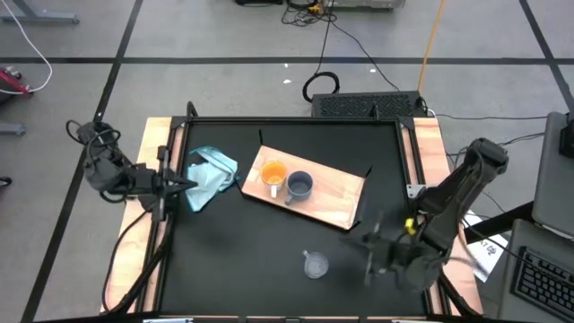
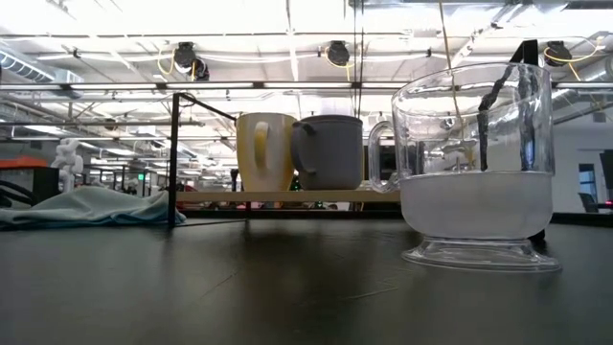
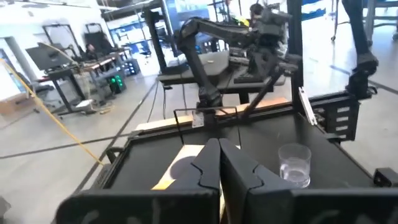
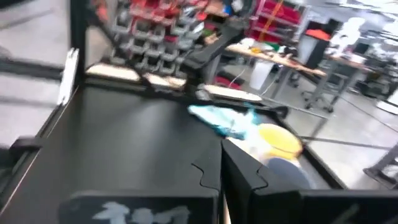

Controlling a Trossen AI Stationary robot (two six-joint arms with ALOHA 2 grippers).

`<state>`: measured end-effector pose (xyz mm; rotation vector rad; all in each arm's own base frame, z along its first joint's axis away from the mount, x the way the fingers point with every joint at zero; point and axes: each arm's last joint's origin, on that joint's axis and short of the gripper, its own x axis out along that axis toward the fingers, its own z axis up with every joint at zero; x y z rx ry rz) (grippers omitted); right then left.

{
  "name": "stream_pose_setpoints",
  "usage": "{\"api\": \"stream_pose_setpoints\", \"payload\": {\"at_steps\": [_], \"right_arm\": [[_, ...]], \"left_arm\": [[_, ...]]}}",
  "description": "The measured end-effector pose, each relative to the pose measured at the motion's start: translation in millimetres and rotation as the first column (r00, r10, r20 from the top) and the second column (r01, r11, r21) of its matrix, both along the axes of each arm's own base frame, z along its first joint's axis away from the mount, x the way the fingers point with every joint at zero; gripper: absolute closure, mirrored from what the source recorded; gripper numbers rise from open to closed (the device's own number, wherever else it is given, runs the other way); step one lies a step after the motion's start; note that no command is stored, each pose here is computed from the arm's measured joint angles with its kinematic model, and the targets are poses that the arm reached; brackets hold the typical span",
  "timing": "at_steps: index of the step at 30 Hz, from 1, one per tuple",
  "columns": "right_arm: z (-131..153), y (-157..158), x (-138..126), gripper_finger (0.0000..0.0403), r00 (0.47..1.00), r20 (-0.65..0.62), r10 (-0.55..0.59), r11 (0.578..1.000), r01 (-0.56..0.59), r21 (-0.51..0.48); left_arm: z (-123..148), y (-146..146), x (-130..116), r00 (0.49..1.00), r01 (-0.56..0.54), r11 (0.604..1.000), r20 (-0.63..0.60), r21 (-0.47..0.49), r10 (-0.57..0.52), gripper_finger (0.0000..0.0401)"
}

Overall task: Stack small to large cups/mugs on shelf
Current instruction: Put the transparent cup on the shelf

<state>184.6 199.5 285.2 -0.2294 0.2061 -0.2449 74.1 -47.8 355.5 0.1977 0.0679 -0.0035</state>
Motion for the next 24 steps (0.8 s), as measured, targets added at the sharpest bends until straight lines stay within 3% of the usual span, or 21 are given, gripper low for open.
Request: {"api": "stream_pose_setpoints", "payload": {"at_steps": [9, 15, 17, 20, 24], "right_arm": [[-21, -62, -51, 0.0403, 0.995, 0.099, -0.018, 0.998, 0.012, 0.061], [-36, -88, -59, 0.0403, 0.975, 0.165, 0.152, 0.988, -0.149, -0.028], [-38, -94, -59, 0.0403, 0.965, 0.214, 0.15, 0.988, -0.138, -0.071], [-44, -104, -59, 0.0403, 0.962, 0.25, 0.11, 0.99, -0.083, -0.117], [-53, -114, -58, 0.0403, 0.966, 0.252, 0.058, 0.994, -0.032, -0.105]], "left_arm": [[-23, 11, -11, 0.999, 0.011, 0.999, 0.044, 0.049, -0.013, 0.0398], [-41, 0, -6, 0.978, 0.203, 0.963, 0.02, 0.176, -0.209, 0.0391], [-45, -3, -4, 0.967, 0.243, 0.949, 0.024, 0.199, -0.252, 0.0393], [-51, -3, -2, 0.976, 0.208, 0.952, 0.018, 0.225, -0.217, 0.0398], [-54, 0, 1, 0.99, 0.137, 0.964, 0.009, 0.229, -0.143, 0.0391]]}}
